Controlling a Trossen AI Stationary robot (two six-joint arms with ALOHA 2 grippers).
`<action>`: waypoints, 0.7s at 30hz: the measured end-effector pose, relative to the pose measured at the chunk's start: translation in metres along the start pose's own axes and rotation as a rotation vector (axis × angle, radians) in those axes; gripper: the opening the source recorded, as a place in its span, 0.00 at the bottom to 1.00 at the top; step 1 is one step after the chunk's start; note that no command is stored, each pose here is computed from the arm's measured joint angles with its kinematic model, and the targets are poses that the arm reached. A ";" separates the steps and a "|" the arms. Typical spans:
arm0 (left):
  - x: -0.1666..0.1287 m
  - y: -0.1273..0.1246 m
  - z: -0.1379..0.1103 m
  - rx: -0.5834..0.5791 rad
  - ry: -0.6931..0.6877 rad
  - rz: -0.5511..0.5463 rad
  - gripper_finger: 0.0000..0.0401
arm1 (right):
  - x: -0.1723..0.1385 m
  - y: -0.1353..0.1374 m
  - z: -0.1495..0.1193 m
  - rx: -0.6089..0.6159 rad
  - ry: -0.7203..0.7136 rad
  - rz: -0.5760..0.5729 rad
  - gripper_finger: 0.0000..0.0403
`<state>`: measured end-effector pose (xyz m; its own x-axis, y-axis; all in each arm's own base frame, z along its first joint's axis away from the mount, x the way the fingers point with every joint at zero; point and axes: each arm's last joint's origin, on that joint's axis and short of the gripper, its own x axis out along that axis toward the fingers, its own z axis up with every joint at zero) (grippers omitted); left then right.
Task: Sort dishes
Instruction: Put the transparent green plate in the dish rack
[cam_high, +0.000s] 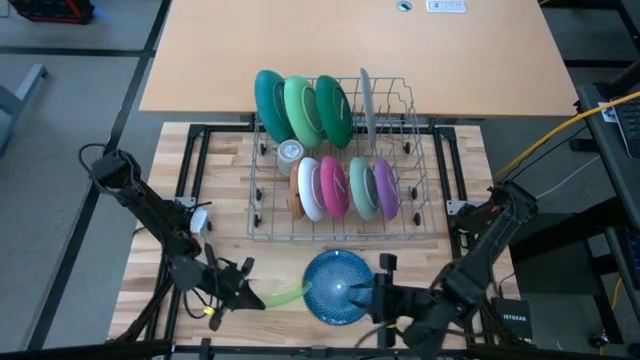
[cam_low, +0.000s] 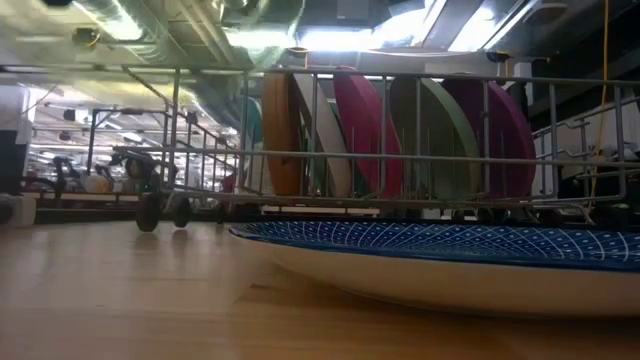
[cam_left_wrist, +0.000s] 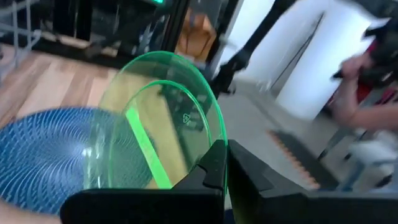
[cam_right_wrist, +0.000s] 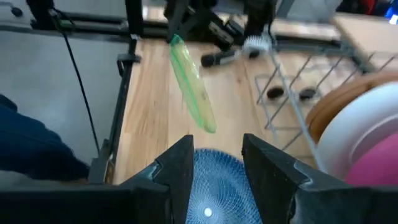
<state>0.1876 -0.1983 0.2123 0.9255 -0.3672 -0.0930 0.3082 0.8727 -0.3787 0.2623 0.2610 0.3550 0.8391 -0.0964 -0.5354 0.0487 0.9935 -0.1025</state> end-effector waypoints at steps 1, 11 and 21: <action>-0.002 -0.001 0.004 -0.012 -0.021 -0.010 0.00 | -0.004 0.002 0.001 -0.011 -0.015 -0.004 0.36; -0.035 -0.006 0.059 -0.087 -0.305 0.071 0.00 | -0.032 0.010 -0.005 -0.153 -0.086 -0.129 0.36; -0.072 0.006 0.102 -0.090 -0.515 0.330 0.00 | -0.037 0.009 -0.011 -0.222 -0.079 -0.188 0.36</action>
<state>0.1449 -0.1335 0.3106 0.9632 0.1395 0.2297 -0.0114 0.8752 -0.4837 0.2258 0.2724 0.3647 0.8665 -0.2641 -0.4236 0.0949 0.9202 -0.3797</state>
